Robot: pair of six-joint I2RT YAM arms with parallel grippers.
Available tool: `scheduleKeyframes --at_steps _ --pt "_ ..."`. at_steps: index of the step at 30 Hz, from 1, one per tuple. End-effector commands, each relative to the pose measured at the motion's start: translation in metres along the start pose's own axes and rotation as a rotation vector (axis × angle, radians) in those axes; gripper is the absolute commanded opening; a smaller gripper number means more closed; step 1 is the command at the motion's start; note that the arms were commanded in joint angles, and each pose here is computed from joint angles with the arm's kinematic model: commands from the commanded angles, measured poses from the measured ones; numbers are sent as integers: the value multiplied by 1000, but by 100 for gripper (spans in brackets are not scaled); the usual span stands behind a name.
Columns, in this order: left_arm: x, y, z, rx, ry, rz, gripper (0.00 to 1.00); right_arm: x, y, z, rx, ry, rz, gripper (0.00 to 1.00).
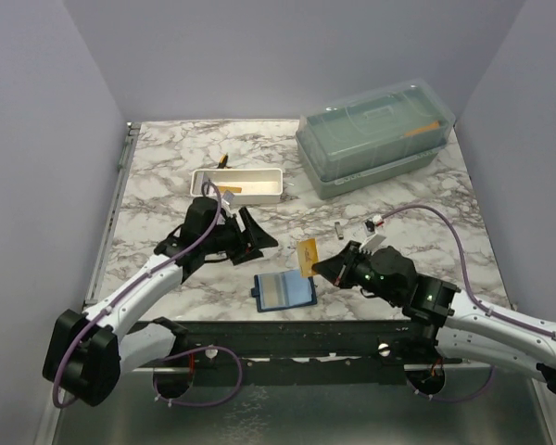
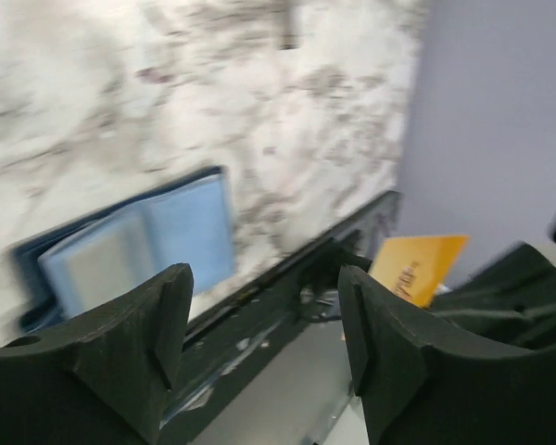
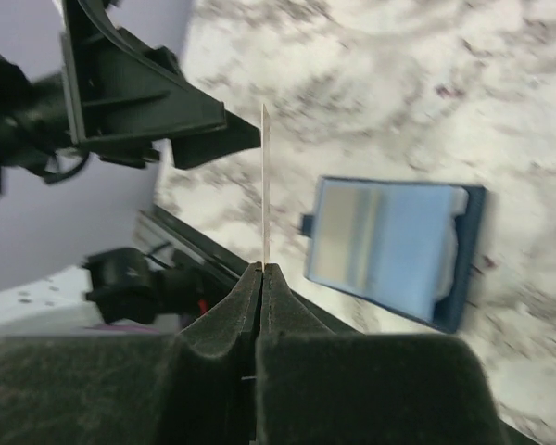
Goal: Put the credit cards into the card holder
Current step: Insert the credit card into the card holder.
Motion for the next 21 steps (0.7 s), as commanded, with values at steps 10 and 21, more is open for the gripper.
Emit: scheduleKeyframes --at_steps 10,21 --pt "104 -79 3 298 607 -37 71 -53 -71 10 412 -125 -47 0" --pt "126 -97 12 320 762 17 59 -75 -71 24 492 -52 37 0"
Point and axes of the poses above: each gripper's point midway between its finger pads, its own z axis out along the fingers, its own x axis along the line the jaws close on, y = z × x, the point moved 4 cm from there along -z, back along the fingers, and after that the axes turned 8 degrees about z, right-handed, at the moved point
